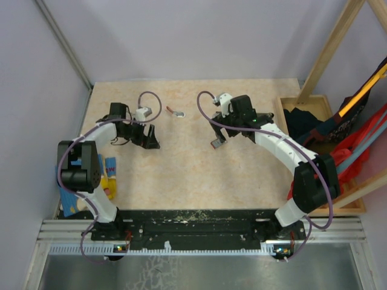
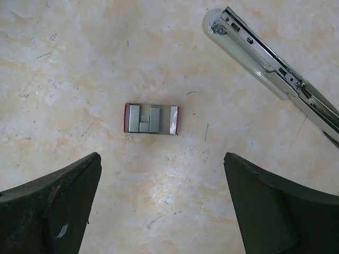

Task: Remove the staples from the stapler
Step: Close the staple box at the center of the board.

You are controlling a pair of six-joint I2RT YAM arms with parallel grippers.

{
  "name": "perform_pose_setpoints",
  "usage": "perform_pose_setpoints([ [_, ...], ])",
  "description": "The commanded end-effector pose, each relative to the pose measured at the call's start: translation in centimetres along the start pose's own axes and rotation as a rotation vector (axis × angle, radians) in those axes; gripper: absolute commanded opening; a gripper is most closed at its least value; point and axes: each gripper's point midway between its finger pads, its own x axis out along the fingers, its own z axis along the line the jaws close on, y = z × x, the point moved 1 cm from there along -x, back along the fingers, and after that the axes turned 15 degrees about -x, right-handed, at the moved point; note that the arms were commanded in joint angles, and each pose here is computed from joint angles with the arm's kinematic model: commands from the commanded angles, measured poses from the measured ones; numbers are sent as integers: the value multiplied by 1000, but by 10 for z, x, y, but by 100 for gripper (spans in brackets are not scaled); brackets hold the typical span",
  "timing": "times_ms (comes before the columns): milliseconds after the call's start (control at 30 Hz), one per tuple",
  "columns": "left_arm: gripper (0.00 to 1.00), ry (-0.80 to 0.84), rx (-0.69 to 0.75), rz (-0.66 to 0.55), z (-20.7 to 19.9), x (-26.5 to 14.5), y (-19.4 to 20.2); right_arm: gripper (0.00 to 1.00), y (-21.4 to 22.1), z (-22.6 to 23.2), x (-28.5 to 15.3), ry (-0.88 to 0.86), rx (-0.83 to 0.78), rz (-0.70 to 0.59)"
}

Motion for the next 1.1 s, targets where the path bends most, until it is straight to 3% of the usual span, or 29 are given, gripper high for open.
perform_pose_setpoints([
  [0,100,-6,-10,-100,5,-27,-36,99,-8,-5,3,5,0,-38],
  [300,98,6,-105,-141,36,-23,-50,99,0,-3,11,-6,7,-11],
  [667,75,44,-168,-110,47,-2,-44,98,8,0,17,-27,12,12],
  [1067,73,86,-175,-49,40,11,-20,95,16,5,25,-56,34,37],
])
